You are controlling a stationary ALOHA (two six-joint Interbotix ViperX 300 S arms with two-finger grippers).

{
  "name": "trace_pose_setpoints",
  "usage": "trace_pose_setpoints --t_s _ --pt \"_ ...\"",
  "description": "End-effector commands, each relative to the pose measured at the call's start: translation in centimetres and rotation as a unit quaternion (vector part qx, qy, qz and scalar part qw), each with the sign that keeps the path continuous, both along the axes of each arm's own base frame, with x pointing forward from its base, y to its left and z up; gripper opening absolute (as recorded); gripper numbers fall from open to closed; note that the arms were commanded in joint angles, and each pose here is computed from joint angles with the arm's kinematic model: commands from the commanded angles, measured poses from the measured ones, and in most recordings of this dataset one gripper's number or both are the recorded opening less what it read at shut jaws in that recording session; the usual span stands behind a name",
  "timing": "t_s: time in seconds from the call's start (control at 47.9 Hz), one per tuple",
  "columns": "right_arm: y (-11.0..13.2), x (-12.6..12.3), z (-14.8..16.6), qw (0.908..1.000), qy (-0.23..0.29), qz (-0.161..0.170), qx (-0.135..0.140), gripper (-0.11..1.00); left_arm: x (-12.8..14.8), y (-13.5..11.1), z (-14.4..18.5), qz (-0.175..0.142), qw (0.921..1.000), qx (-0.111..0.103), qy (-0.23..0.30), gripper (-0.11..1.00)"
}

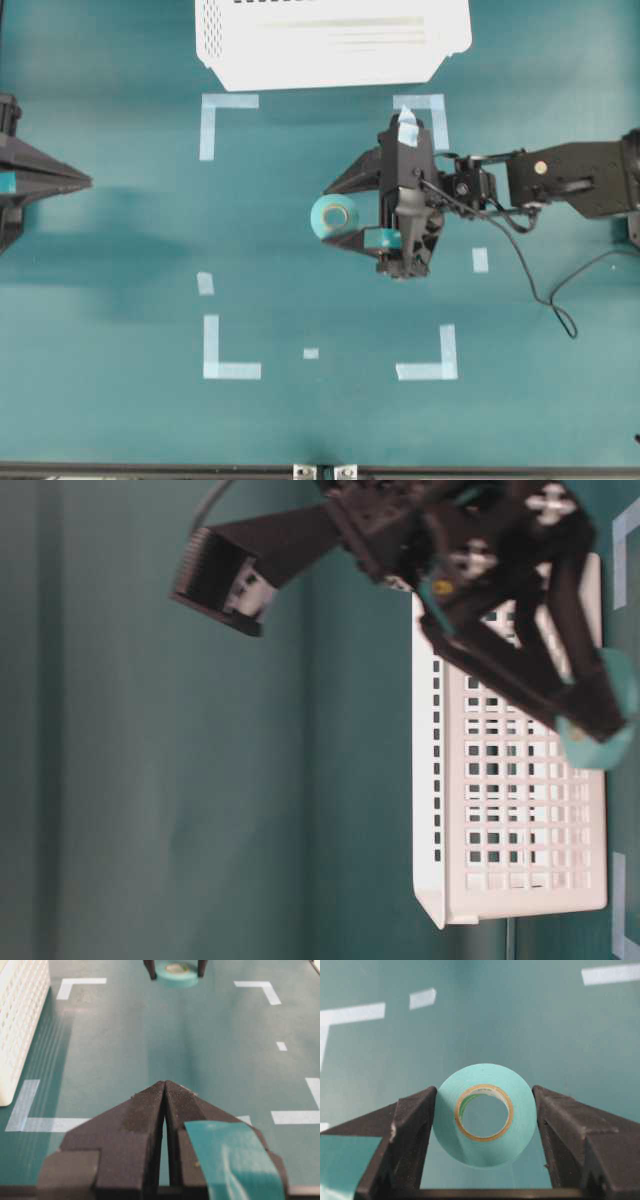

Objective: Put the tape in the middle into the white basket.
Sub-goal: 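Lift the tape roll and carry it toward the white basket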

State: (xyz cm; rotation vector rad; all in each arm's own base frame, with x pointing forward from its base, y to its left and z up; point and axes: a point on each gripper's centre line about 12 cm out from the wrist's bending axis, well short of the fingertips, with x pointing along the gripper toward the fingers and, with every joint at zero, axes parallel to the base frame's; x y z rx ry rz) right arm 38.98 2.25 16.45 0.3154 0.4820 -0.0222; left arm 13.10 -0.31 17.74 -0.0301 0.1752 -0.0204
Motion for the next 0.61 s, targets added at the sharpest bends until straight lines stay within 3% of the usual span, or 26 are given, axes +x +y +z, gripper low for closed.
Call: trace_pose_setpoints --t_s 0.0,0.293,0.585 --pt "0.1 -0.1 2.7 0.9995 -0.031 0.002 0.001 0.67 0.1 0.0 0.4 0.002 1.0 -0.002 -0.003 -0.11" --pt "0.0 -1.4 6.4 0.9985 -0.055 0.002 0.002 0.67 0.1 0.0 0.4 0.002 1.0 -0.002 -0.005 -0.11" --pt "0.0 -1.7 6.7 0.9986 -0.053 0.002 0.002 0.67 0.1 0.0 0.5 0.001 1.0 -0.001 -0.007 -0.11"
